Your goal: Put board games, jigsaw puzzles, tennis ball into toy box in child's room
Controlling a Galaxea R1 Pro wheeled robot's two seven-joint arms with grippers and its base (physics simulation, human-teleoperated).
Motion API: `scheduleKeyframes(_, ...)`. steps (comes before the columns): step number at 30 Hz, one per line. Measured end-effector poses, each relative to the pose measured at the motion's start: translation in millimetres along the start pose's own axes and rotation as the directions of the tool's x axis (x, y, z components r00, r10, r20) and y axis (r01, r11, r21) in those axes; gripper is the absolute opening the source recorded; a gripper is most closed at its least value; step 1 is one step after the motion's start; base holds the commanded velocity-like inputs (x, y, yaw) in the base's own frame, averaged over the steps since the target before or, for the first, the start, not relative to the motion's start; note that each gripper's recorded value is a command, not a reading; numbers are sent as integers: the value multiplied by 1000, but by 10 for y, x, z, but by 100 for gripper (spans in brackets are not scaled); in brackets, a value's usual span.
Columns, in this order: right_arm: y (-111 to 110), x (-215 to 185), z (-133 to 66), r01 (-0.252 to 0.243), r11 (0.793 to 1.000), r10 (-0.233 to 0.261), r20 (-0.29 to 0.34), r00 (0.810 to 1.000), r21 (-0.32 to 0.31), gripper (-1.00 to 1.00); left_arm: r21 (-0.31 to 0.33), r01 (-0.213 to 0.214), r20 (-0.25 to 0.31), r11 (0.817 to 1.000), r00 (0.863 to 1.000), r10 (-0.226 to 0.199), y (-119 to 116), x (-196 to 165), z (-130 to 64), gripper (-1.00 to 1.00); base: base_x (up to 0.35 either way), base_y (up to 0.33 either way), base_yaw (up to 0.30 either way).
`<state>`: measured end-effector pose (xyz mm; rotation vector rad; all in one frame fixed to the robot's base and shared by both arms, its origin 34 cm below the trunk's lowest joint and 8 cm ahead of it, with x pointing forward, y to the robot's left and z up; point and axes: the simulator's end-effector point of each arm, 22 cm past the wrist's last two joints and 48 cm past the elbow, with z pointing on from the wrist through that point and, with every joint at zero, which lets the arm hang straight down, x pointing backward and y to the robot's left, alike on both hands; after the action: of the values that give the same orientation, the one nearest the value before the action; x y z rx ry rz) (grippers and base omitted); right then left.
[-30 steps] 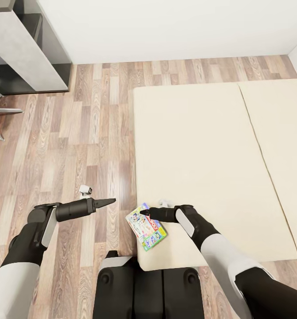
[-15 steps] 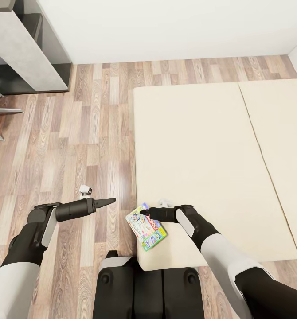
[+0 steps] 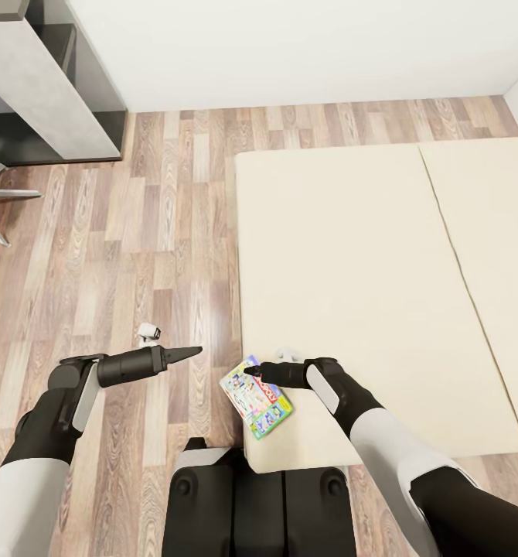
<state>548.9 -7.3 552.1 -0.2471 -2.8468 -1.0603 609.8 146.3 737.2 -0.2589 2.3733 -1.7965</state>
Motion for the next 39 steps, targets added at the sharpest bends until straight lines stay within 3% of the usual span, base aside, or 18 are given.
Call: scheduleKeyframes(39, 30, -34, -29, 8, 1000, -8, 7, 1000, 0, 100, 3, -8, 2, 1000, 1000, 8, -42, -22, -10, 100, 0, 1, 0)
